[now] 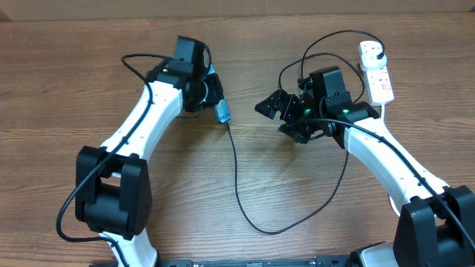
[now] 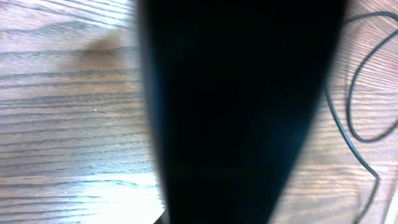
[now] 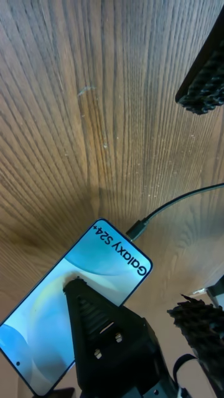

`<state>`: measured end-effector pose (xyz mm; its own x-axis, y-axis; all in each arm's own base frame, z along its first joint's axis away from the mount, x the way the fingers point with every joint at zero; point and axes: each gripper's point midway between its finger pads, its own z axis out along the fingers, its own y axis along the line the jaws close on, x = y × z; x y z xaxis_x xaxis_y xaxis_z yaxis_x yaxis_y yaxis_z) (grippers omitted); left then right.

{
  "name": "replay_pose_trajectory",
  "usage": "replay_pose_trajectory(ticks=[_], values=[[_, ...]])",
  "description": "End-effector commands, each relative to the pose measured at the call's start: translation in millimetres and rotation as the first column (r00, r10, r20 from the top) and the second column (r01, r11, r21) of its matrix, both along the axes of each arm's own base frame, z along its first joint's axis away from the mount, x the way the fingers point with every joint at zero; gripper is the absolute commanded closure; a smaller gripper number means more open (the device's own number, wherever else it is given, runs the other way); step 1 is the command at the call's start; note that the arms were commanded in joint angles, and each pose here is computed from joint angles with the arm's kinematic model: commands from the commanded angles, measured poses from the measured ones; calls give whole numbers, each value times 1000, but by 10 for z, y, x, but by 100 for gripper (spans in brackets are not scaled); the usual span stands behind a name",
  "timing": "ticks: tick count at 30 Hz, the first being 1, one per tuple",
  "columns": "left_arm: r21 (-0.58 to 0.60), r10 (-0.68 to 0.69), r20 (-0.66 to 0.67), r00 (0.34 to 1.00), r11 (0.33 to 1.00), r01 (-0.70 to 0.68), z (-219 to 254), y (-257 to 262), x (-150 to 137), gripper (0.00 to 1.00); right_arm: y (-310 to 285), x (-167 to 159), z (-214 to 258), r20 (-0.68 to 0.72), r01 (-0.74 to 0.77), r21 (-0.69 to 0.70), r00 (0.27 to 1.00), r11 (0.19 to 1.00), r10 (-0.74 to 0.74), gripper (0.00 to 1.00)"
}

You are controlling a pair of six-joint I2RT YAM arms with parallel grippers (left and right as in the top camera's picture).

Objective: Plug charger to phone and switch on socket
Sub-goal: 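Lower the plugged-in phone flat onto the table with the left gripper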

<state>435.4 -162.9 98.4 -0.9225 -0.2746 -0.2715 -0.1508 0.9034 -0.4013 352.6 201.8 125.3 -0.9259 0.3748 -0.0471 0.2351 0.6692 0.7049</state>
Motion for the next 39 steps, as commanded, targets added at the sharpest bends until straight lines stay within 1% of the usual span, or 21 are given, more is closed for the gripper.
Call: replay_pose_trajectory(ticks=[1, 3, 6, 8, 11, 14, 16, 22, 30, 34, 39], values=[[35, 55, 43, 998, 998, -57, 60, -3, 86, 96, -34, 63, 8, 20, 9, -21, 1000, 1000, -8, 2], [8, 33, 39, 999, 999, -33, 54, -94, 74, 96, -30, 58, 7, 19, 8, -21, 1000, 1000, -7, 2], [-104, -32, 5, 999, 994, 32, 12, -328, 33, 96, -32, 37, -6, 9, 6, -24, 1000, 1000, -6, 1], [-194, -77, -21, 997, 978, 72, -6, -460, -1, 96, -36, 27, -13, 3, 6, -26, 1000, 1000, -6, 1], [-326, -141, -49, 989, 938, 117, -25, -613, -33, 96, -44, 1, -31, -8, 3, -31, 1000, 1000, -3, 1], [-448, -207, -44, 977, 878, 166, -29, -767, -29, 96, -47, -9, -37, -2, -10, -38, 1000, 999, 10, 1], [-490, -233, -40, 972, 852, 185, -77, -830, -19, 96, -48, -16, -41, -6, -10, -39, 1000, 999, 10, 1], [-502, -235, -92, 968, 850, 159, -318, -825, -26, 96, -51, -23, -46, -9, -11, -40, 1000, 999, 10, 1], [-507, -233, -96, 968, 848, 154, -490, -838, 25, 96, -51, -23, -46, -10, -10, -40, 1000, 999, 10, 1], [-498, -198, -113, 974, 859, 117, -587, -792, 88, 93, -51, -32, -49, -14, -11, -40, 1000, 999, 11, 1], [-500, -198, -108, 974, 858, 120, -647, -795, 113, 90, -50, -38, -51, -17, -12, -39, 1000, 999, 12, 1]])
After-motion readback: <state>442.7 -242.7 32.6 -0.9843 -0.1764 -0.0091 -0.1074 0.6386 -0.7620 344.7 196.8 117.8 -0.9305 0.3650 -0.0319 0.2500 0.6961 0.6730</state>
